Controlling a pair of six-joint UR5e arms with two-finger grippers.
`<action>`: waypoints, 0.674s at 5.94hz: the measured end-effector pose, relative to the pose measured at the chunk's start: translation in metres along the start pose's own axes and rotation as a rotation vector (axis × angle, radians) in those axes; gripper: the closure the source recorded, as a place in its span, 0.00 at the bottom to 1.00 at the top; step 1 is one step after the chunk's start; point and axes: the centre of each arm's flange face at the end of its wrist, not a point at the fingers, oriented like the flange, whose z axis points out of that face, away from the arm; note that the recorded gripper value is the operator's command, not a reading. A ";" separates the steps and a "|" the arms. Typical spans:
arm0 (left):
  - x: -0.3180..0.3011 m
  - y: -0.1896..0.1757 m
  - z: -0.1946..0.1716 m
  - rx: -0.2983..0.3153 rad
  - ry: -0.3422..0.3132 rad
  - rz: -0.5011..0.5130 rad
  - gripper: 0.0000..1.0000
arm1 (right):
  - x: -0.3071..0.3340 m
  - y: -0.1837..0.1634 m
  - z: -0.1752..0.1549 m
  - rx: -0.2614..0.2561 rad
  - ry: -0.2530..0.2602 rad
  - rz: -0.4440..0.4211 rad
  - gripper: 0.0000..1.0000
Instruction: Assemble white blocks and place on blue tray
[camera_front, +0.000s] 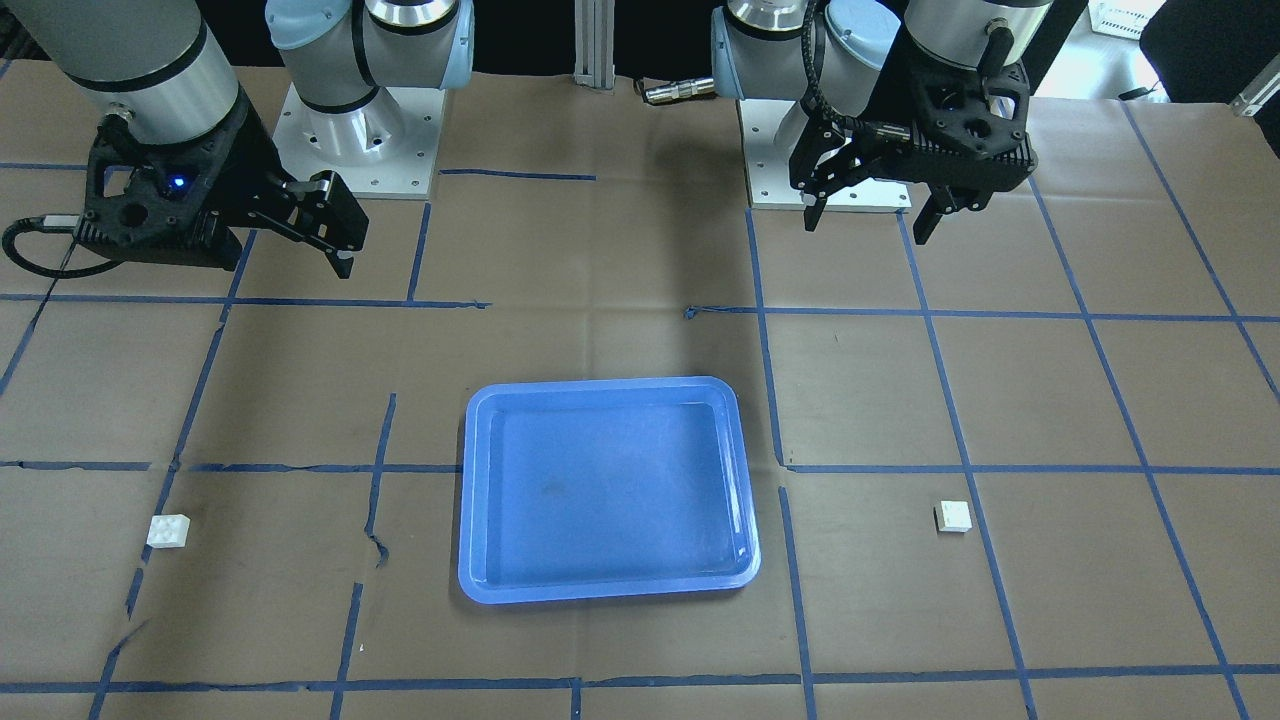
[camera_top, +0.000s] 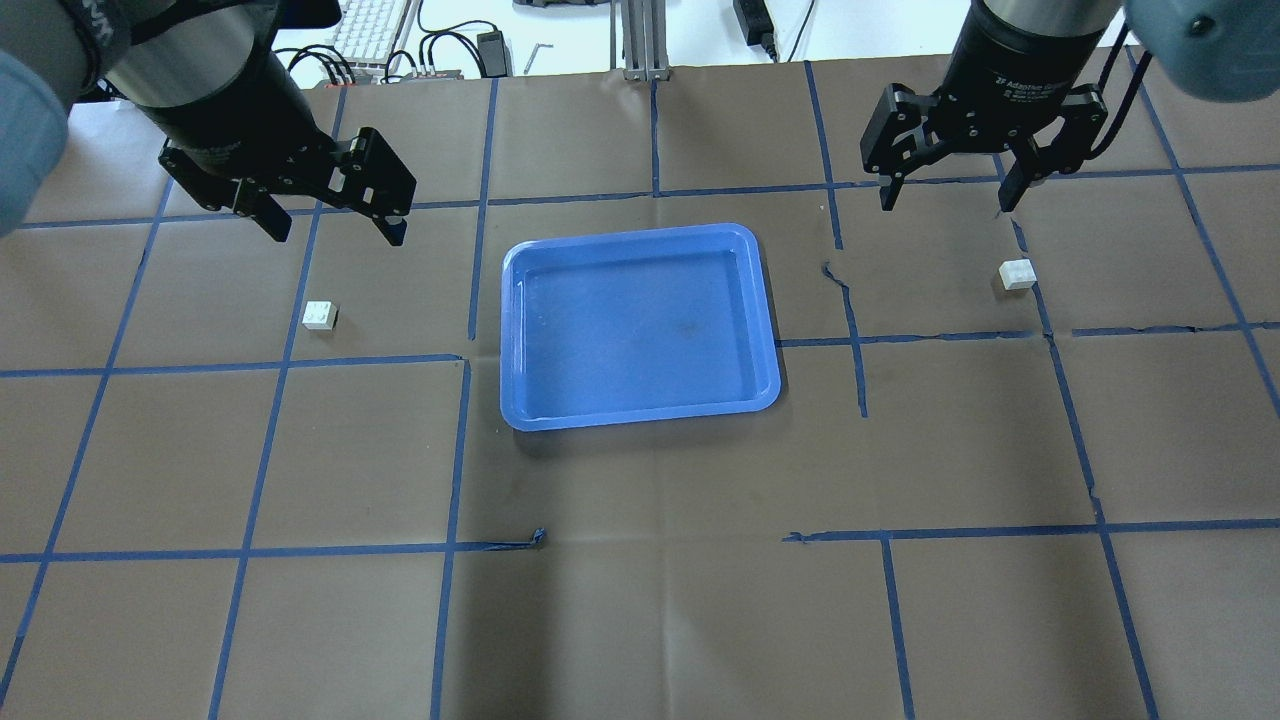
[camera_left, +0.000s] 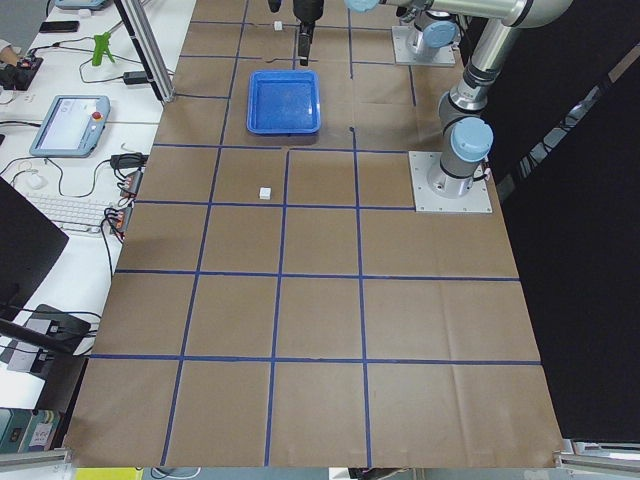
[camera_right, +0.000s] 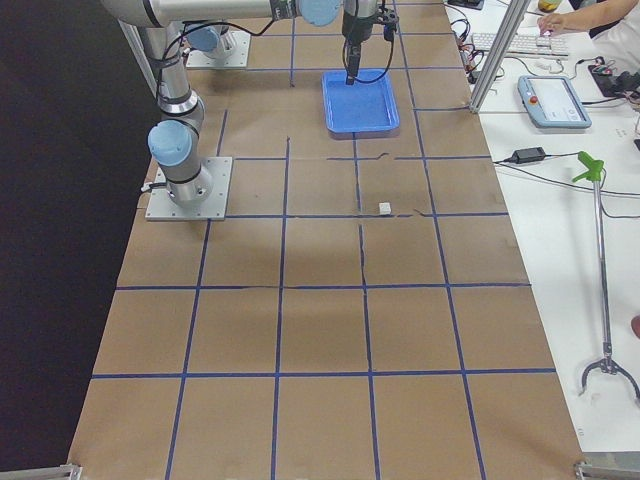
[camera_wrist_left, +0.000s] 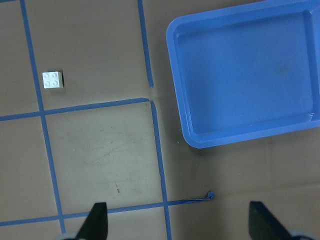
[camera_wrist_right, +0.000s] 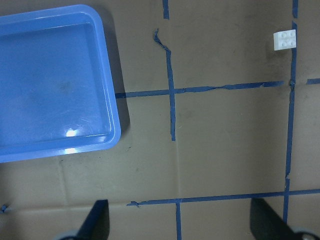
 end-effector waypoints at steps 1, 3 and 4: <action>-0.001 0.000 0.000 0.001 0.001 -0.003 0.01 | 0.000 0.000 0.000 0.000 0.000 0.000 0.00; -0.003 0.000 0.002 -0.006 -0.003 -0.005 0.01 | 0.000 0.000 0.000 -0.001 0.000 0.000 0.00; -0.005 0.001 0.002 -0.009 -0.011 -0.007 0.01 | 0.000 0.000 0.000 0.000 0.000 0.002 0.00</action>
